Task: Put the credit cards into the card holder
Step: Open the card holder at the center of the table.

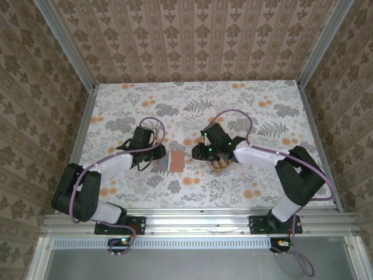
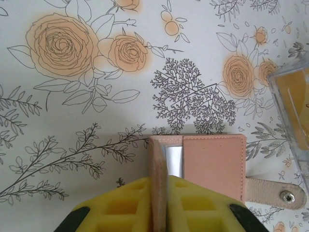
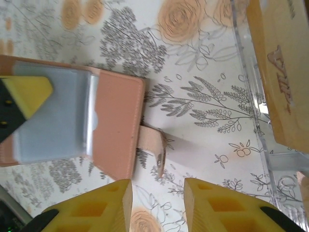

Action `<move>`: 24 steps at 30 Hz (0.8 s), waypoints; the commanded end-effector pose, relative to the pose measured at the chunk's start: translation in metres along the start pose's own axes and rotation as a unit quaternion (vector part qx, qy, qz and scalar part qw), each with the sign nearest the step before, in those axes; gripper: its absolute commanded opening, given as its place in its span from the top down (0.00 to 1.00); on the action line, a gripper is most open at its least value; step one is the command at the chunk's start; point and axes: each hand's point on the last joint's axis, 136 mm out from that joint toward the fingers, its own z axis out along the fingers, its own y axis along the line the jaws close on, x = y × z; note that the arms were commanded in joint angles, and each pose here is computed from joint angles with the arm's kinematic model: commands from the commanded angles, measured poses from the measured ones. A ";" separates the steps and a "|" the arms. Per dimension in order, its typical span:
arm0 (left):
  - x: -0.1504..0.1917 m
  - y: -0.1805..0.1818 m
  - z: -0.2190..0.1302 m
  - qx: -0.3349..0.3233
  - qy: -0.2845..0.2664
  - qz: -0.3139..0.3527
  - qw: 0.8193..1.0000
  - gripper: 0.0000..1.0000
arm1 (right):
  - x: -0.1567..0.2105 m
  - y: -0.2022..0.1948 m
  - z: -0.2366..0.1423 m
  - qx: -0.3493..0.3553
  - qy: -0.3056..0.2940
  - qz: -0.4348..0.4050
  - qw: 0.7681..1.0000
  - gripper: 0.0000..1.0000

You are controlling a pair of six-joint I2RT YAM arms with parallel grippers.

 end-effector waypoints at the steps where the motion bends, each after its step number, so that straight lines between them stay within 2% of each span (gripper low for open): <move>1: -0.004 -0.005 -0.008 0.002 -0.008 0.011 1.000 0.85 | -0.012 0.020 -0.014 -0.008 -0.023 -0.015 1.000 0.68; 9: -0.005 -0.004 -0.007 -0.002 -0.006 0.009 1.000 0.85 | 0.005 0.060 0.033 -0.052 0.020 -0.018 0.998 0.78; 14: -0.005 -0.004 -0.006 -0.003 -0.005 0.008 1.000 0.85 | 0.017 0.056 0.062 -0.043 0.046 -0.008 0.998 0.81; 16: -0.007 -0.006 -0.008 0.000 -0.006 0.008 1.000 0.78 | 0.021 0.046 0.071 -0.030 0.052 -0.002 0.998 0.82; 19: -0.009 -0.011 -0.012 0.008 -0.007 0.011 1.000 0.58 | 0.027 0.033 0.079 -0.016 0.059 0.008 0.998 0.82; 20: -0.009 -0.012 -0.013 0.009 -0.008 0.011 1.000 0.54 | 0.028 0.029 0.080 -0.012 0.060 0.011 0.998 0.82; 24: -0.011 -0.014 -0.017 0.014 -0.014 0.012 1.000 0.54 | 0.032 0.019 0.083 -0.002 0.062 0.019 0.998 0.82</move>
